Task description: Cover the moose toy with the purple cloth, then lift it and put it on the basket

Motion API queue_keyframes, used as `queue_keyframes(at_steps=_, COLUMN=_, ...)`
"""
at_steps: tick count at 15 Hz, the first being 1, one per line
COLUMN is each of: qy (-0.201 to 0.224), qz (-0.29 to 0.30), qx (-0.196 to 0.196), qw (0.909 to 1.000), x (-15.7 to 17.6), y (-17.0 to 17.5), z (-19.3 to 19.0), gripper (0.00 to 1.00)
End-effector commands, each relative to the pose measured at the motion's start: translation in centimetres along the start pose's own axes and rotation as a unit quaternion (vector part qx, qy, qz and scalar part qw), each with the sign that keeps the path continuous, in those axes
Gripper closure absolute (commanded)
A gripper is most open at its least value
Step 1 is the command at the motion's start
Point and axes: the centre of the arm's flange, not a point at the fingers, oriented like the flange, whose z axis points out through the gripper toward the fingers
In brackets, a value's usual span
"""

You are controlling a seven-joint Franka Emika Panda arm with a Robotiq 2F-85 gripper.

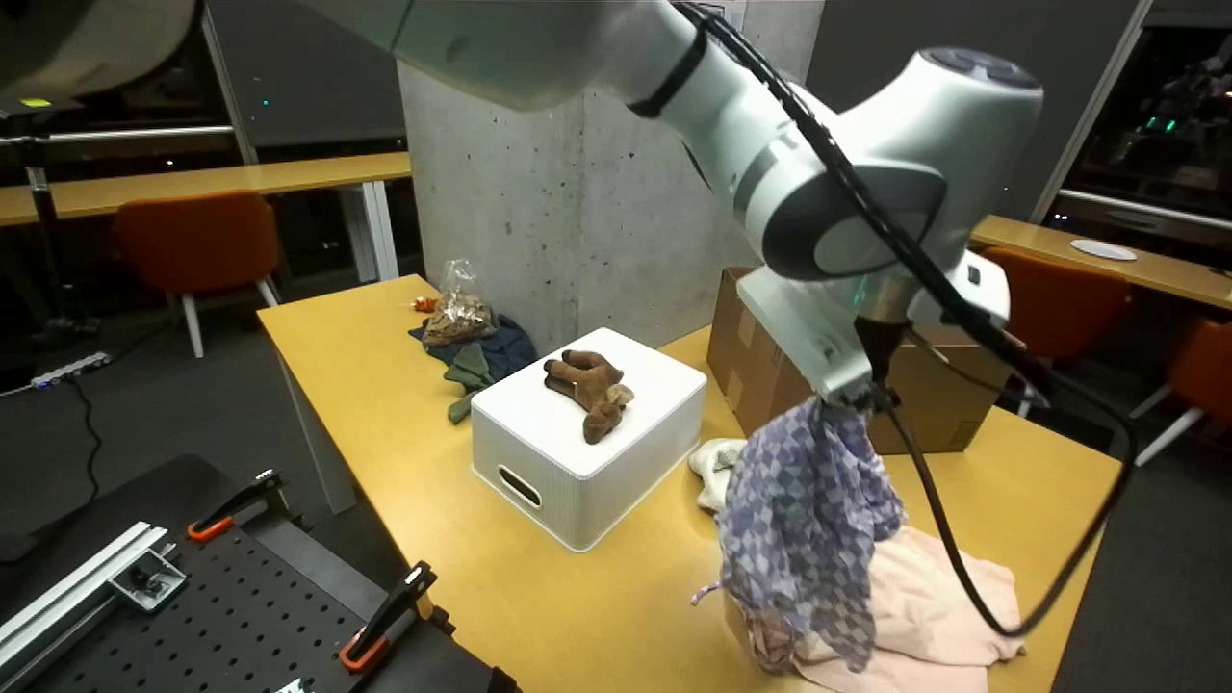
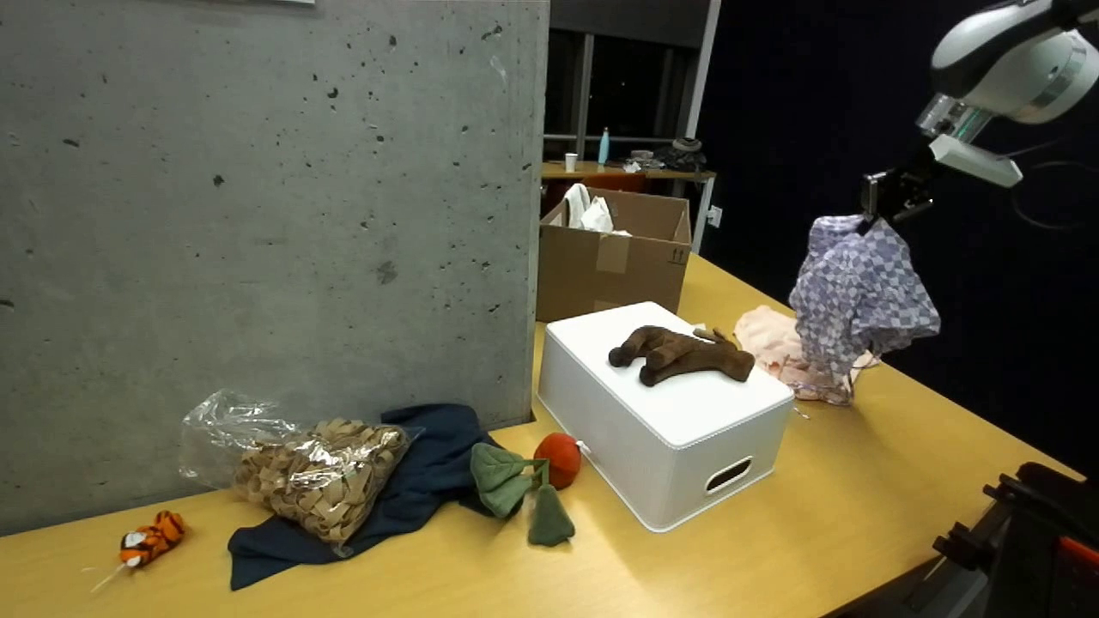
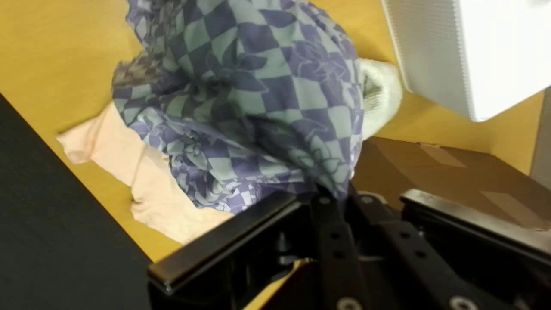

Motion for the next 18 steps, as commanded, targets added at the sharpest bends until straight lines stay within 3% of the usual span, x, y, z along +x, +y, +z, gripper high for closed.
queue_keyframes(at_steps=1, qy=-0.004, qz=-0.056, qx=0.005, qw=0.9984, x=-1.8, y=-9.2, z=-3.9, gripper=0.99)
queue_keyframes(at_steps=4, qy=-0.012, qz=-0.109, qx=0.008, qw=0.9939, x=-4.5, y=-17.8, z=-4.8, gripper=0.99)
queue_keyframes(at_steps=9, qy=-0.048, qz=-0.186, qx=0.008, qw=0.9813, x=-11.8, y=-30.4, z=-2.6, gripper=0.99)
queue_keyframes(at_steps=10, qy=-0.057, qz=-0.198, qx=0.007, qw=0.9786, x=-13.2, y=-31.8, z=-2.3, gripper=0.71)
queue_keyframes(at_steps=11, qy=-0.061, qz=-0.205, qx=0.007, qw=0.9767, x=-14.3, y=-32.8, z=-1.7, gripper=0.69)
queue_keyframes(at_steps=14, qy=-0.075, qz=-0.216, qx=0.006, qw=0.9734, x=-15.8, y=-33.7, z=-1.3, gripper=0.49)
queue_keyframes(at_steps=18, qy=-0.074, qz=-0.194, qx=-0.002, qw=0.9781, x=-14.1, y=-29.1, z=-2.7, gripper=0.21)
